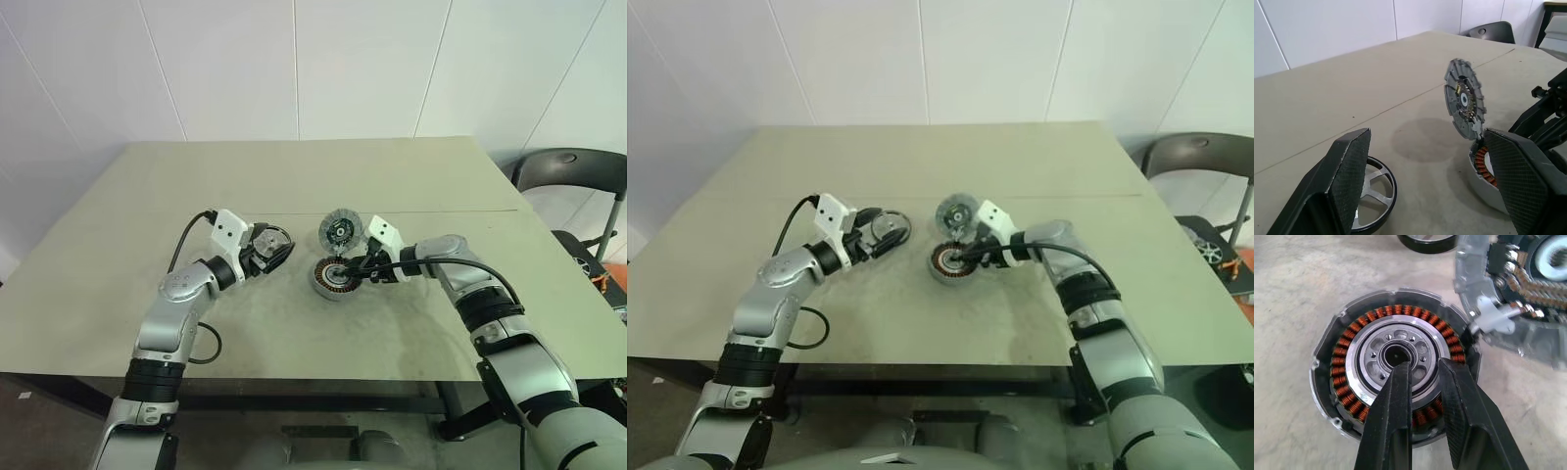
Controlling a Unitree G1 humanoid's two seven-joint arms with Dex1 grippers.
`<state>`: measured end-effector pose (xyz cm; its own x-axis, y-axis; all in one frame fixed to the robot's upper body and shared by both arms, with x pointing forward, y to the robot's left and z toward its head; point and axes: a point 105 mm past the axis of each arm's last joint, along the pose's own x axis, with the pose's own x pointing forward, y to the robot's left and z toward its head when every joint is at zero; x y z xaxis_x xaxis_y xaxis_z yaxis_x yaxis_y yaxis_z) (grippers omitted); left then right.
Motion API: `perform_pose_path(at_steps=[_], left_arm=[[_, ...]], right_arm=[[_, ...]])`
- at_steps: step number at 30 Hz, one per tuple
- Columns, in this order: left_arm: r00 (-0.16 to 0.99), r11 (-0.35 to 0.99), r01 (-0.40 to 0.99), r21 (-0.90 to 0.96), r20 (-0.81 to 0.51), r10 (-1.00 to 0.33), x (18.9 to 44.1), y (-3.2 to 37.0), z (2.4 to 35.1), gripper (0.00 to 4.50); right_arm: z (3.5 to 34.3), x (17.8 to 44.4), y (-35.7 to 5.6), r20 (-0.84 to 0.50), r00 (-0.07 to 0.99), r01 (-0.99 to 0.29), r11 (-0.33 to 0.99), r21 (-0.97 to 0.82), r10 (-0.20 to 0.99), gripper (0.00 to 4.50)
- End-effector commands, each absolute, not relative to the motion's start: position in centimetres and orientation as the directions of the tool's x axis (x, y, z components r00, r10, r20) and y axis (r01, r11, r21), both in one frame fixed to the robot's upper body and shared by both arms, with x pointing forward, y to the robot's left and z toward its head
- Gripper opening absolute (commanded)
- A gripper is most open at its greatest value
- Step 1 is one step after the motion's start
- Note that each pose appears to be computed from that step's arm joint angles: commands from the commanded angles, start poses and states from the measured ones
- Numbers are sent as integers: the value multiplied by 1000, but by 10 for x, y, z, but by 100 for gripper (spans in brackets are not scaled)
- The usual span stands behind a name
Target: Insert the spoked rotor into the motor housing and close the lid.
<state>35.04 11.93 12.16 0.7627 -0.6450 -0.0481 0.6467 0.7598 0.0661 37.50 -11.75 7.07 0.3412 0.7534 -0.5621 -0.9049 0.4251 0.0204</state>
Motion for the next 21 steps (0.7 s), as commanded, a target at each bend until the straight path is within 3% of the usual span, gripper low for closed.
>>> perform_pose_path(at_steps=[1, 7, 14, 21], left_arm=[[763, 759, 644, 98, -6, -646, 353, 119, 135, 393], [762, 758, 645, 99, -4, -648, 353, 118, 134, 393], [789, 786, 610, 97, 14, -614, 353, 127, 137, 393], [817, 813, 576, 84, -7, -577, 350, 135, 126, 393]], right_arm=[[80, 375, -126, -554, 343, -910, 414, 2, 758, 90], [84, 376, -110, -499, 344, -915, 403, 10, 795, 90], [118, 378, -95, -321, 342, -925, 377, 51, 883, 90], [136, 367, -82, -235, 284, -949, 307, 68, 930, 90]])
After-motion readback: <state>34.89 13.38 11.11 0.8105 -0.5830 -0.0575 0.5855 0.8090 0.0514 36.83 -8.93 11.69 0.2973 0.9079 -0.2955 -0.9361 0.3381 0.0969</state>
